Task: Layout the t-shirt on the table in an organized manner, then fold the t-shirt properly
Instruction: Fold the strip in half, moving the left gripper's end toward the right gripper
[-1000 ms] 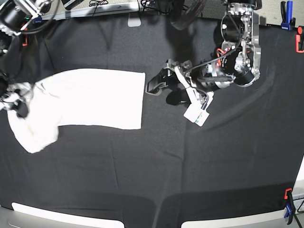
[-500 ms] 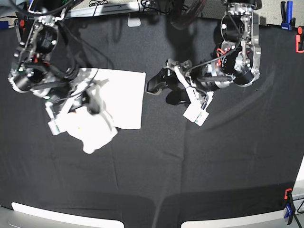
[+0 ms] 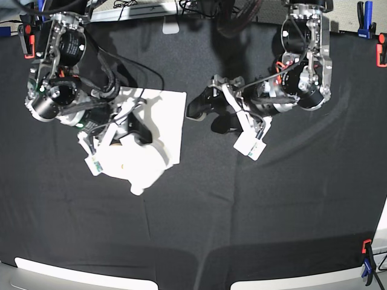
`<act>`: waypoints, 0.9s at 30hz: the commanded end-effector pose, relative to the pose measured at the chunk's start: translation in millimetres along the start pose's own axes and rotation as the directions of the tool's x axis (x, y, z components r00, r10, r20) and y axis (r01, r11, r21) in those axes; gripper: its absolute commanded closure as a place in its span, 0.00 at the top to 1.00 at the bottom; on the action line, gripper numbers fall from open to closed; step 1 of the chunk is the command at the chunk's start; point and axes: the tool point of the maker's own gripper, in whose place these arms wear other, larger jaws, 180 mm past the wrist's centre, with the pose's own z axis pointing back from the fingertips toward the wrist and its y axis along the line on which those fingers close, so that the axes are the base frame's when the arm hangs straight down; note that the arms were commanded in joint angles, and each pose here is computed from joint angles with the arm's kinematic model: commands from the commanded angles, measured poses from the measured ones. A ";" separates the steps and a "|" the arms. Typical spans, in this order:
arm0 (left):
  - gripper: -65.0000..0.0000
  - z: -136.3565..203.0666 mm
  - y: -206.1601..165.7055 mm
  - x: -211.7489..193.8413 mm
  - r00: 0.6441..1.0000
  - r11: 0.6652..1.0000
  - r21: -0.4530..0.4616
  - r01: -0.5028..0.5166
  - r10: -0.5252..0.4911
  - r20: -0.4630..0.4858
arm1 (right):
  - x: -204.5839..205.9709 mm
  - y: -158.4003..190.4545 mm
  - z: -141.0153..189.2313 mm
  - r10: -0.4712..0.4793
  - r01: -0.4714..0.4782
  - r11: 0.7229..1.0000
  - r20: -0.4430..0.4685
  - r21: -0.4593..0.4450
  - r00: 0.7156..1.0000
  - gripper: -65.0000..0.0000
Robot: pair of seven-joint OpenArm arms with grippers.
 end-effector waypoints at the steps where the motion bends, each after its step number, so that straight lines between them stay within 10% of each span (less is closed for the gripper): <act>1: 0.65 1.4 -5.8 15.3 0.999 1.000 -0.020 0.018 -0.017 0.048 | 16.4 4.8 3.5 0.023 -0.024 1.000 0.051 0.016 0.998 0.28; 4: 0.65 1.3 -5.9 15.4 0.999 1.000 -0.020 0.018 -0.017 0.049 | 16.3 8.7 1.7 0.025 -0.027 0.999 0.050 0.030 0.998 0.43; 11: 0.65 1.3 -5.9 15.4 0.999 1.000 -0.020 0.018 -0.017 0.049 | 31.0 41.7 6.4 -0.056 0.026 0.977 0.141 0.210 0.988 0.42; 17: 0.65 1.3 -8.1 17.3 0.998 0.999 -0.033 0.012 -0.010 0.058 | 33.7 36.3 6.6 0.044 -0.069 0.982 0.146 0.176 0.988 0.42; 22: 0.65 2.6 -50.1 43.8 0.982 0.969 -0.246 -0.025 0.070 0.177 | 68.4 -20.1 21.2 0.148 -0.138 0.988 0.178 -0.064 0.973 0.42; 27: 0.65 -23.7 -111.5 38.3 0.987 0.920 -0.382 0.094 -0.035 0.159 | 97.2 -98.6 58.6 0.178 -0.091 0.920 0.199 -0.382 0.964 0.42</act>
